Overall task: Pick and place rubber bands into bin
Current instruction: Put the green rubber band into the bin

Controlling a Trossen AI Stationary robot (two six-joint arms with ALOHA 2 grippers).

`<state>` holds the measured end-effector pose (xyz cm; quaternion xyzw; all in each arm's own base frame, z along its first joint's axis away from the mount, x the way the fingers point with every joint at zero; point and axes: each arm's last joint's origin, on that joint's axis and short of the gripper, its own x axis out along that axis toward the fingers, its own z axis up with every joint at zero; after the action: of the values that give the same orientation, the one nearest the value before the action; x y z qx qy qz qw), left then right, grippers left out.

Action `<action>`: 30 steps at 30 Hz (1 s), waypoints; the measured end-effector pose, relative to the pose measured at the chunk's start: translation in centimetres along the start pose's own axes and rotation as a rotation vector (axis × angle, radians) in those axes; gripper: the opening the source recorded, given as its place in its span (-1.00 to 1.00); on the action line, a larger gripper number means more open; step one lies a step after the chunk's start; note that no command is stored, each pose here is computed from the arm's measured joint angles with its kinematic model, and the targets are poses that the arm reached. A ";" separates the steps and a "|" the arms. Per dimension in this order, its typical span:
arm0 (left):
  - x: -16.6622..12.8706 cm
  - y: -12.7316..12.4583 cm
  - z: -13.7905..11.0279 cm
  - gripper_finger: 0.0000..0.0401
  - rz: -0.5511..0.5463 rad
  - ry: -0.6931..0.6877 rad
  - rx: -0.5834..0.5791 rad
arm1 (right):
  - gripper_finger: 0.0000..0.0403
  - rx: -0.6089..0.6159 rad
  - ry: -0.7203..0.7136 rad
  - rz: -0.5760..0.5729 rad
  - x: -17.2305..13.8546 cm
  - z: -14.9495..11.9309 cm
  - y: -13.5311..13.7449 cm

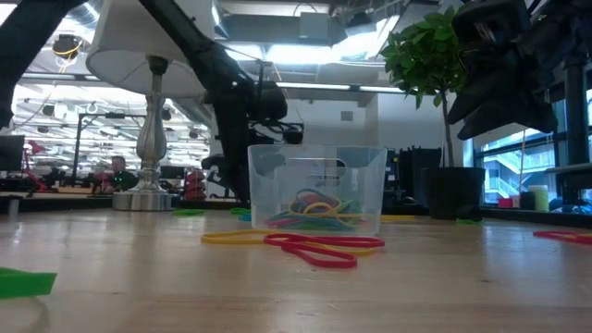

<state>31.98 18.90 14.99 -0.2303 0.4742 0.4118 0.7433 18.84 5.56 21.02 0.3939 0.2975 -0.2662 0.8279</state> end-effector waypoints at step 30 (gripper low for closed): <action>-5.1 -3.7 -2.2 -0.99 0.002 -0.040 0.146 | -0.27 -0.015 -0.004 0.005 0.0 0.0 0.1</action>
<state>32.81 13.24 18.42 -0.1666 0.4882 0.3813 0.7672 18.89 5.57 21.06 0.3879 0.2969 -0.2626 0.8321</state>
